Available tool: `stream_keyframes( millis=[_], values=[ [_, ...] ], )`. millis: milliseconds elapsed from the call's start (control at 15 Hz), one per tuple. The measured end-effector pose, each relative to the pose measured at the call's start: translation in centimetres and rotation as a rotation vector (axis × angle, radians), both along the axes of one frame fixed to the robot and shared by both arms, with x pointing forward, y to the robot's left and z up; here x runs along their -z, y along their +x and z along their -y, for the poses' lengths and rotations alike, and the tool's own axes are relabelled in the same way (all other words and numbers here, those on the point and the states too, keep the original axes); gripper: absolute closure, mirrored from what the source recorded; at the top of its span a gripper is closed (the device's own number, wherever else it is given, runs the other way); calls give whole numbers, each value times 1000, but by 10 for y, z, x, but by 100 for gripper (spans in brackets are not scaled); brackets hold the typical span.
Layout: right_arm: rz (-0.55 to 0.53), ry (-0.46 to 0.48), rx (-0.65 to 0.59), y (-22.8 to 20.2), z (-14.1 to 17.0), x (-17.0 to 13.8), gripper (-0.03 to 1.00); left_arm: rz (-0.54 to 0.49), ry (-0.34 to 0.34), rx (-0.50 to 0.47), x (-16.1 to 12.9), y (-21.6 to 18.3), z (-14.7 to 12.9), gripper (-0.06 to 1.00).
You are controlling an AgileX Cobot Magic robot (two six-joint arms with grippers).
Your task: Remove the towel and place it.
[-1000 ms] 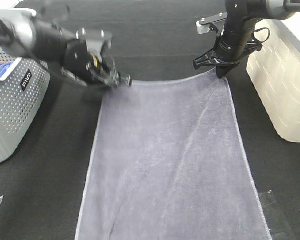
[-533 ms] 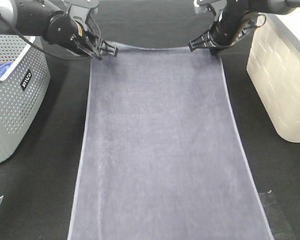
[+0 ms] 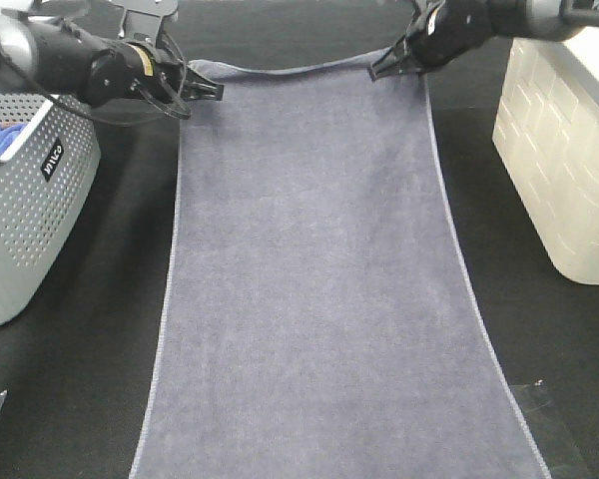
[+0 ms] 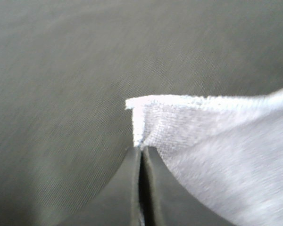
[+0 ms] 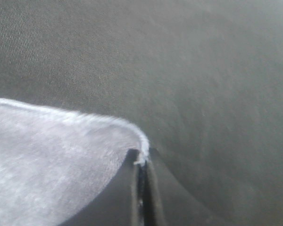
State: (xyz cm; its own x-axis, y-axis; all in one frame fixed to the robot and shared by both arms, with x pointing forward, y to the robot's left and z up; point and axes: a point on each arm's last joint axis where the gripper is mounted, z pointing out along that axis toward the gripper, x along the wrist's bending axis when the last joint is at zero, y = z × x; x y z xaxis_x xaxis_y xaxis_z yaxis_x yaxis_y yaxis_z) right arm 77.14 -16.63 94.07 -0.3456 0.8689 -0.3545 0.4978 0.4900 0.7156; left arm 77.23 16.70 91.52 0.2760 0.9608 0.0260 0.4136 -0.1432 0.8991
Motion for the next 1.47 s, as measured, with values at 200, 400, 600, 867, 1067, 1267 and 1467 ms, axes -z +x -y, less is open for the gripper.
stream_keyframes(
  millis=[200, 400, 600, 867, 1067, 1267, 1467],
  values=[
    [-3, -4, -15, 7, 7, 32, 97, 58, -34, 35, 19, 10, 6, 94],
    [11, 14, -12, 12, 15, 46, 97, 55, -31, 37, 35, 16, 8, 94],
    [7, 40, -10, 16, 22, 74, 97, 11, -20, 36, 65, 17, 8, 94],
    [-19, 36, -10, 15, 22, 89, 89, -63, -3, 2, 77, 15, 5, 86],
    [-17, 39, -9, 15, 22, 89, 47, -144, -1, -49, 83, 12, 0, 31],
    [-23, 61, 12, 15, 23, 85, 26, -138, -14, -59, 77, 13, -1, 17],
    [6, 86, 28, 16, 23, 60, 25, -34, -55, -39, 41, 18, 2, 17]
  ],
)
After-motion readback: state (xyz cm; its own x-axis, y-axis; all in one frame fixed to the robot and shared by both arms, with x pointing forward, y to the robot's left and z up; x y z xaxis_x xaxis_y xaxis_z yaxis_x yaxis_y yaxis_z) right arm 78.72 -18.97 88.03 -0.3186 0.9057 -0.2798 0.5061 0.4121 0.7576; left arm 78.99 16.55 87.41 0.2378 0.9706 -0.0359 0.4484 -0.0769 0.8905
